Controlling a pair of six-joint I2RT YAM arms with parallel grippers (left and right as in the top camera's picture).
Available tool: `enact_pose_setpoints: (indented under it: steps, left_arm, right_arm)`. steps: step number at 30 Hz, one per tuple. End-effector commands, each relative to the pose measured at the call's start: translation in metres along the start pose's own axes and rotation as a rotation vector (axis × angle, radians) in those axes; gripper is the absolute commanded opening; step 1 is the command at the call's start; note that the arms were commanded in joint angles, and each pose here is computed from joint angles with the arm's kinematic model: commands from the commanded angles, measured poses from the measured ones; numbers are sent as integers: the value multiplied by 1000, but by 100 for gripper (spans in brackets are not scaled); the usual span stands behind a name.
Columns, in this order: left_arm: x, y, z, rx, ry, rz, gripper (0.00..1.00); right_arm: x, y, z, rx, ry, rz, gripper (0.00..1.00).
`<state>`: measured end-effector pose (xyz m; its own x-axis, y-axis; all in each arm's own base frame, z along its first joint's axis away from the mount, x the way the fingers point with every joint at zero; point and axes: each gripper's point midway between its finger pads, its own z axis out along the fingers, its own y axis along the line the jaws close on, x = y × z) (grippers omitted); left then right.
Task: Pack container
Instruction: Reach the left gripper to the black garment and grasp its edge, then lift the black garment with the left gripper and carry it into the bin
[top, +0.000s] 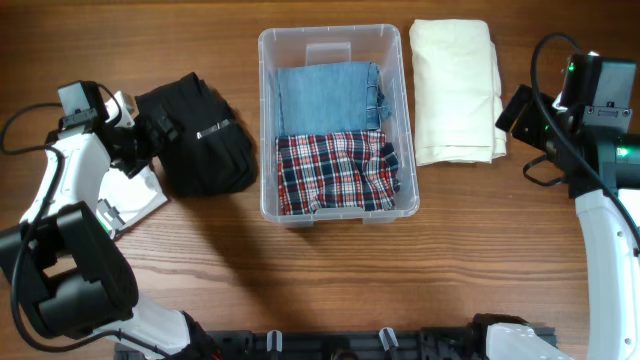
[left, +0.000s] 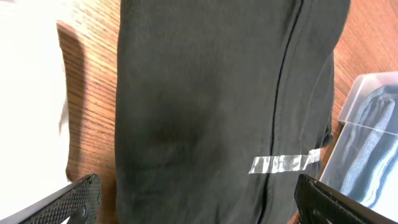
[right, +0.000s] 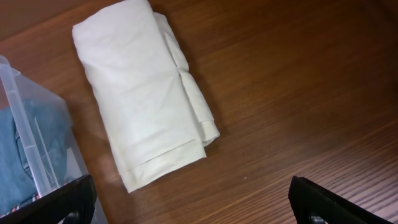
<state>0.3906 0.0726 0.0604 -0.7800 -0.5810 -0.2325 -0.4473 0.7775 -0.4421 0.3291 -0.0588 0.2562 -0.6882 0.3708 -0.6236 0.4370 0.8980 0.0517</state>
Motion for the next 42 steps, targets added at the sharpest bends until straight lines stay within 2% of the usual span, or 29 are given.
enact_pose_setpoints:
  steps: [1, 4, 11, 21, 30, 32, 35, 37, 40, 42]
  left_arm:
    - [0, -5, -2, 17, -13, 35, 100]
    - [-1, -8, 1, 17, -21, 41, 100]
    - [2, 0, 18, -99, -30, 2, 100]
    - [6, 11, 35, -125, -2, -36, 100]
    - [24, 28, 64, -158, 83, -60, 100]
    - [25, 28, 65, -157, 88, -62, 95]
    - [24, 26, 63, -147, 85, -61, 82]
    - [24, 25, 62, -146, 82, -60, 62]
    - [22, 24, 61, -143, 77, -58, 43]
    - [20, 21, 59, -137, 69, -55, 26]
  right_arm:
    - [-4, -2, -3, 6, -15, -9, 100]
    - [-4, -2, -3, 6, -15, -9, 100]
    - [-4, -2, -3, 6, -15, -9, 100]
    - [-4, -2, -3, 6, -15, -9, 100]
    - [-4, -2, -3, 6, -15, -9, 100]
    - [-4, -2, -3, 6, -15, -9, 100]
    - [-4, -2, -3, 6, -15, -9, 100]
    - [-4, -2, -3, 6, -15, -9, 100]
    - [-4, -2, -3, 6, -15, -9, 100]
    - [-4, -2, -3, 6, -15, -9, 100]
